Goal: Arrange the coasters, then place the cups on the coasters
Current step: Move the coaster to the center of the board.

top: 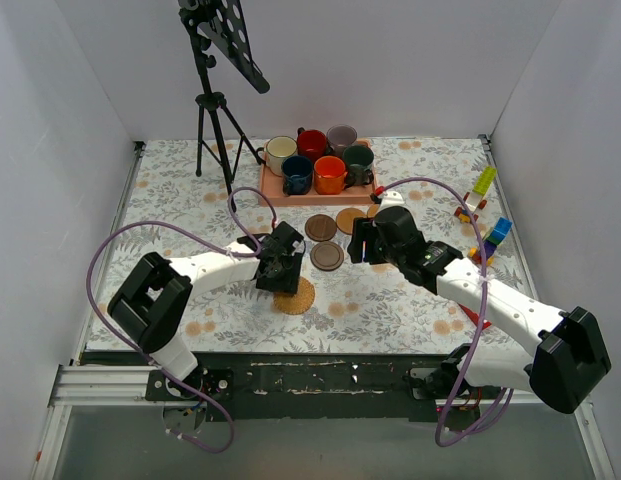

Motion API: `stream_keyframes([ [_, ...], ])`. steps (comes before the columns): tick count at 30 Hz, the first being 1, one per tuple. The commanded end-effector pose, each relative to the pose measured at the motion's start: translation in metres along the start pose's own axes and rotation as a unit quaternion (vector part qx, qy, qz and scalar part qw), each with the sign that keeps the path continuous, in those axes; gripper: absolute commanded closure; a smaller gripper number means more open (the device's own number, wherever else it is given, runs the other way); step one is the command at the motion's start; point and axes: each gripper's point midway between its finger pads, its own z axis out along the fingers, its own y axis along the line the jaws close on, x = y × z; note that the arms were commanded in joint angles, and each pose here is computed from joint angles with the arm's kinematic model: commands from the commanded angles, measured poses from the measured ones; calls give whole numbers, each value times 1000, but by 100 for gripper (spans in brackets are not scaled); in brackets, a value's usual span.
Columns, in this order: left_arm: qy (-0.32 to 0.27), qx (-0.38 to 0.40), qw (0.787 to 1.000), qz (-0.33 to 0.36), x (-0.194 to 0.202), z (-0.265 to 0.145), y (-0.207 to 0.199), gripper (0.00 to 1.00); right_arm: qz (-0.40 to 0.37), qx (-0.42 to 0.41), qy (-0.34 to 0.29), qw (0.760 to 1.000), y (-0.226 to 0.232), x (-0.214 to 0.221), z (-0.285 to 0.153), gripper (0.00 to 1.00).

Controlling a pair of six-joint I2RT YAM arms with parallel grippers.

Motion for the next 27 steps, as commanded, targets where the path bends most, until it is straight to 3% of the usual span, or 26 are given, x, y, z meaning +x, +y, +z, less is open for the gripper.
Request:
stream_keyframes([
  [1, 5, -107, 994, -23, 3, 14, 52, 55, -4, 14, -27, 1000, -6, -12, -6, 29],
  [14, -8, -148, 981, -121, -17, 9, 122, 57, -8, 20, -29, 999, -6, -17, -5, 29],
  [27, -15, -194, 967, -167, -43, 13, 187, 57, -9, 26, -27, 999, -8, -20, -9, 29],
])
